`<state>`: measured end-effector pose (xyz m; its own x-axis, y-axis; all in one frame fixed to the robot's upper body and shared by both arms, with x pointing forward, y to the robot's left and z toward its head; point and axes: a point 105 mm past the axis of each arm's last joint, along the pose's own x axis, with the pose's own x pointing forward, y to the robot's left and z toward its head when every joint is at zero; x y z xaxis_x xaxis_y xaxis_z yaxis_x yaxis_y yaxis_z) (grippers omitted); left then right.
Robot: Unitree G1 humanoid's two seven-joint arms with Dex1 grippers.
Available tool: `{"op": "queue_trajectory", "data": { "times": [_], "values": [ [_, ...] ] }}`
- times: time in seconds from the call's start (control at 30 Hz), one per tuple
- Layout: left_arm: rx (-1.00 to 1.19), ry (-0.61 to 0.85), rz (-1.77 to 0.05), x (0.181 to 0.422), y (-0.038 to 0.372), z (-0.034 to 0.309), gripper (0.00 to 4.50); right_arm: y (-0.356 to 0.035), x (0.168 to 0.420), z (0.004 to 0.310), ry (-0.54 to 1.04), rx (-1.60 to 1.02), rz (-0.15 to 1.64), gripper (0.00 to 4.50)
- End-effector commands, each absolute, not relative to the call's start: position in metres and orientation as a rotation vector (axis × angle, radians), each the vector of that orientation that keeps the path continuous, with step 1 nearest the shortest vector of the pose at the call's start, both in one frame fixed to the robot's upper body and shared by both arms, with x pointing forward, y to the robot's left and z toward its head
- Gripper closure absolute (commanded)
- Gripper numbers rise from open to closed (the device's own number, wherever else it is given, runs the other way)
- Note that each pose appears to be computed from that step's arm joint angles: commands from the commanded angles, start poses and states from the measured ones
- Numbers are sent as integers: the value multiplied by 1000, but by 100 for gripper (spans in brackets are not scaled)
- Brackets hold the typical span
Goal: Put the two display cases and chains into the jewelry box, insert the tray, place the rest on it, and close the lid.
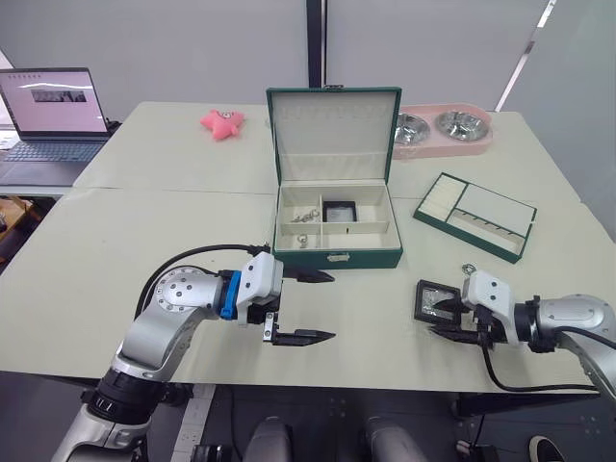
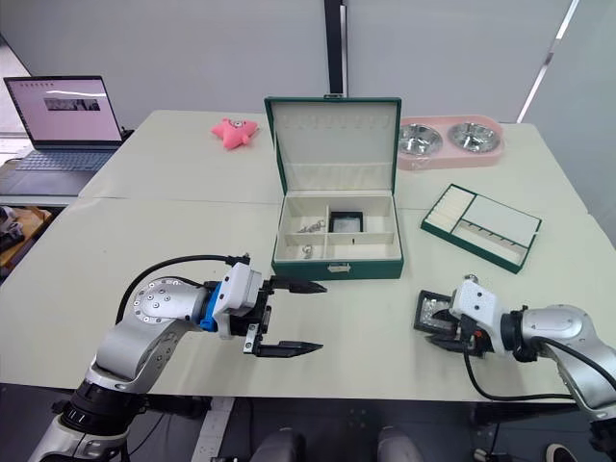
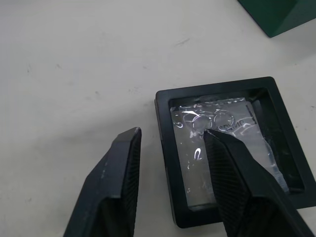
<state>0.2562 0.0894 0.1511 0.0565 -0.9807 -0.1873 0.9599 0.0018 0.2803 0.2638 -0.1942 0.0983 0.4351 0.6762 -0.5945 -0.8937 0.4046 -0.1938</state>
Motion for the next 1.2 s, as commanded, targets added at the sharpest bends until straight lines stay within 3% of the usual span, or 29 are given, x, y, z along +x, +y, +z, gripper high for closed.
{"op": "queue_trajectory", "data": {
  "times": [0.03,0.2,0.43,0.77,0.97,1.2],
  "values": [
    [380,-96,-1525,256,87,155,0,-192,267,106,416,-559,1038,339],
    [367,-106,-1520,256,84,157,0,-190,269,109,398,-556,1036,448],
    [350,-107,-1507,258,83,157,0,-190,268,114,389,-552,1041,448],
    [270,-149,-1346,277,94,173,0,-183,284,170,307,-529,1120,448],
    [238,-171,-1203,290,109,182,0,-155,308,211,216,-540,1220,448],
    [191,-194,-1053,296,123,187,0,-120,348,220,217,-620,1279,448]
  ]
}}
